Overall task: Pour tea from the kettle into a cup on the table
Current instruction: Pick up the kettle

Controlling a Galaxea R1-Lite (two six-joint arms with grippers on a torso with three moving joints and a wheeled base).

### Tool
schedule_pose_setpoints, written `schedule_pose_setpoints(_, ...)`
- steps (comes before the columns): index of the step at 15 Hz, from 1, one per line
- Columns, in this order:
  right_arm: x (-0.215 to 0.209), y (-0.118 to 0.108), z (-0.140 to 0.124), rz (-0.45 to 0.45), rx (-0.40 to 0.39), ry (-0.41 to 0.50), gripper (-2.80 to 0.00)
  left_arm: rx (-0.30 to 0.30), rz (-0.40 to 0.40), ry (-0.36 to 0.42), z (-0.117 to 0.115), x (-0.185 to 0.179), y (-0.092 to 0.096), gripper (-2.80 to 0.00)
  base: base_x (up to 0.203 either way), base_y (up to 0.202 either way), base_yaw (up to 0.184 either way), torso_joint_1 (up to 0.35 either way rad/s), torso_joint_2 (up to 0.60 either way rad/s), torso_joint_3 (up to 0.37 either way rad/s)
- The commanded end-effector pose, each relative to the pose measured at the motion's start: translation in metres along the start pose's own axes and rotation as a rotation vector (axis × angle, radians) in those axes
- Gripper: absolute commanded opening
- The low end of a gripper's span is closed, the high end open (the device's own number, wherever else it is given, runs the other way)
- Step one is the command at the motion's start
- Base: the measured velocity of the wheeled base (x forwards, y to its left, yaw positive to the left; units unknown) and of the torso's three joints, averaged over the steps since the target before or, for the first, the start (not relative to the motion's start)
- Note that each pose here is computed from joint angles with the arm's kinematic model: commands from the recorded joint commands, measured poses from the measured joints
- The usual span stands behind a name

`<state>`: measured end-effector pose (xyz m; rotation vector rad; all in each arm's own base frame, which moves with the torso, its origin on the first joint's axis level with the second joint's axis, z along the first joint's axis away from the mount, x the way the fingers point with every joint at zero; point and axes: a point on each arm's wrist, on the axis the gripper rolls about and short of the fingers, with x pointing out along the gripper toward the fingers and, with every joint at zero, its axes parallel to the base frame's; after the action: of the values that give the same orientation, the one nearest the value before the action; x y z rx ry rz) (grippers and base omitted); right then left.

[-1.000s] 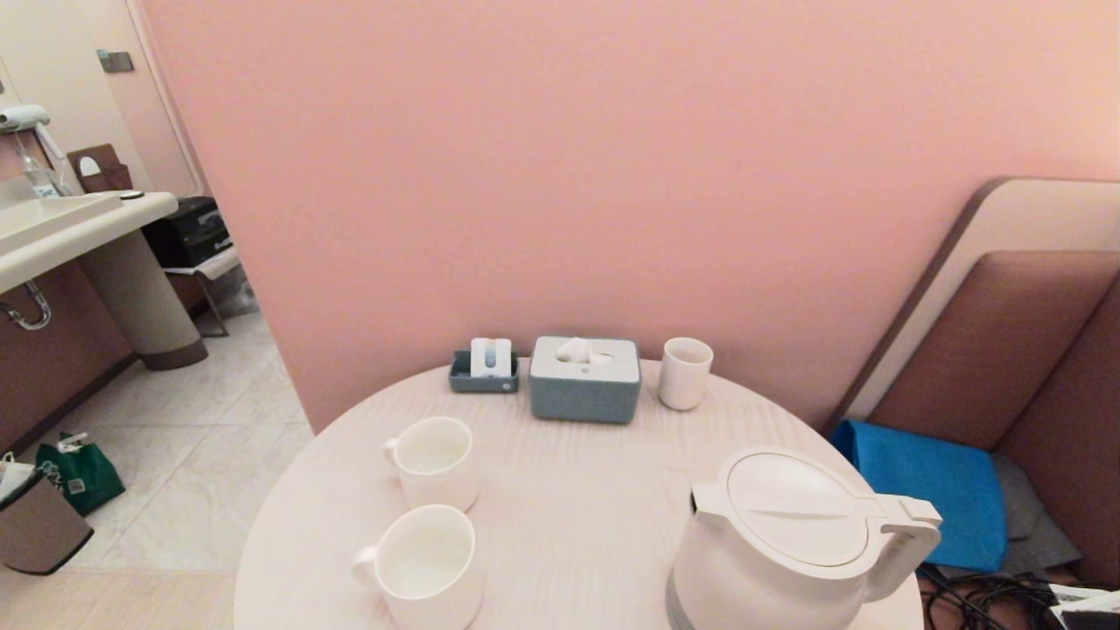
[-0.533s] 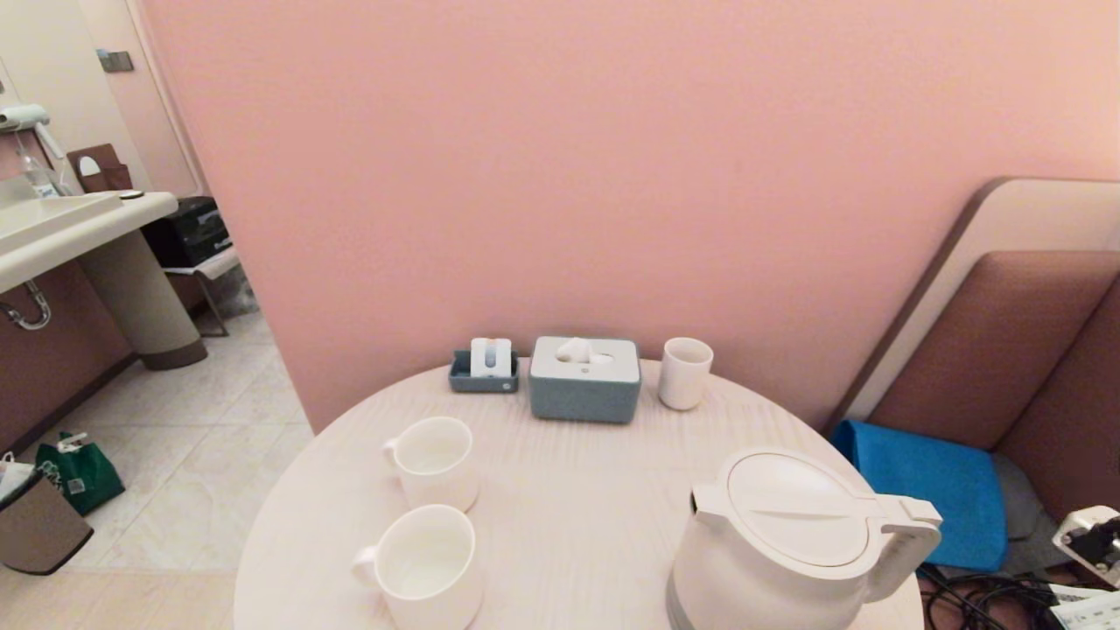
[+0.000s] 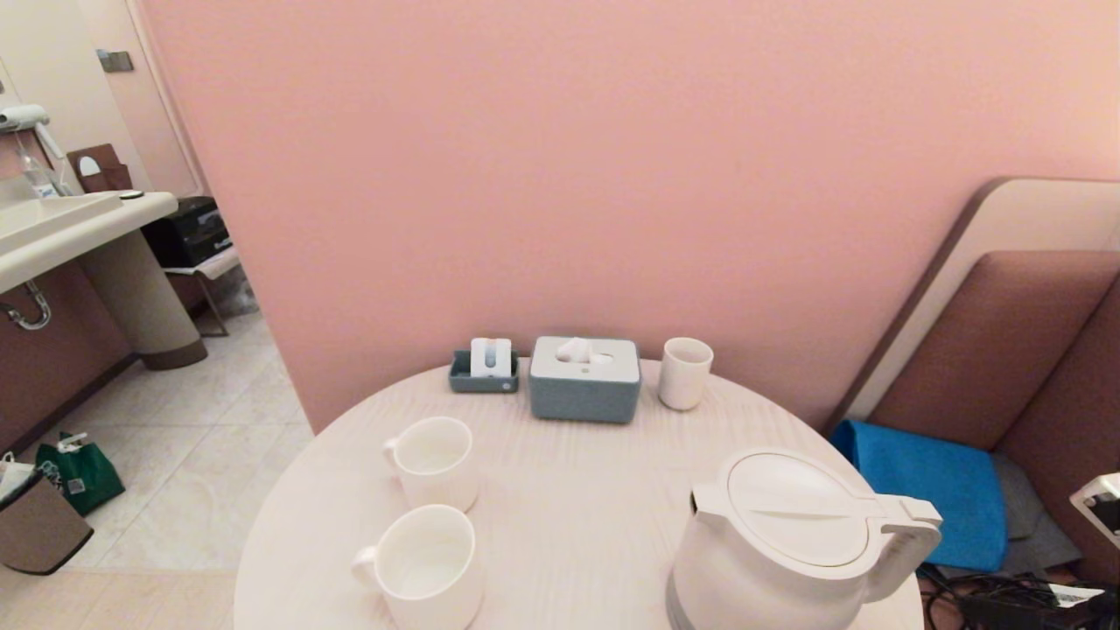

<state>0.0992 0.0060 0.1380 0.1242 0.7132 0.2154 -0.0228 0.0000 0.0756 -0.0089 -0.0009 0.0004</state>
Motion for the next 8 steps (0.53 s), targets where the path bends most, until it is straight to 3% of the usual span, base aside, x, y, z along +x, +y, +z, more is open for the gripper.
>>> schedule_pose_setpoints(1,0.003,-0.001,0.0,0.002,0.003,0.018,-2.8,0.0,0.001,-0.001,0.0,0.0,0.0,-2.8,0.0,0.0,0.0,0.0,0.0,0.0)
schedule_pose_setpoints(4,0.01,0.0,0.001,0.02,0.003,0.057,-2.8,0.0,0.0,0.001,0.0,0.0,0.0,-2.8,0.0,0.0,0.0,0.0,0.0,0.0)
schedule_pose_setpoints(5,0.013,0.001,0.0,0.03,-0.002,0.073,0.0,0.0,0.0,0.0,0.0,0.0,0.0,-2.8,0.0,0.0,0.0,0.0,0.0,0.0)
schedule_pose_setpoints(8,0.016,0.003,0.004,0.048,-0.021,0.06,0.0,0.0,0.001,0.0,0.0,0.0,0.0,-2.8,0.0,0.0,0.0,0.0,0.0,0.0)
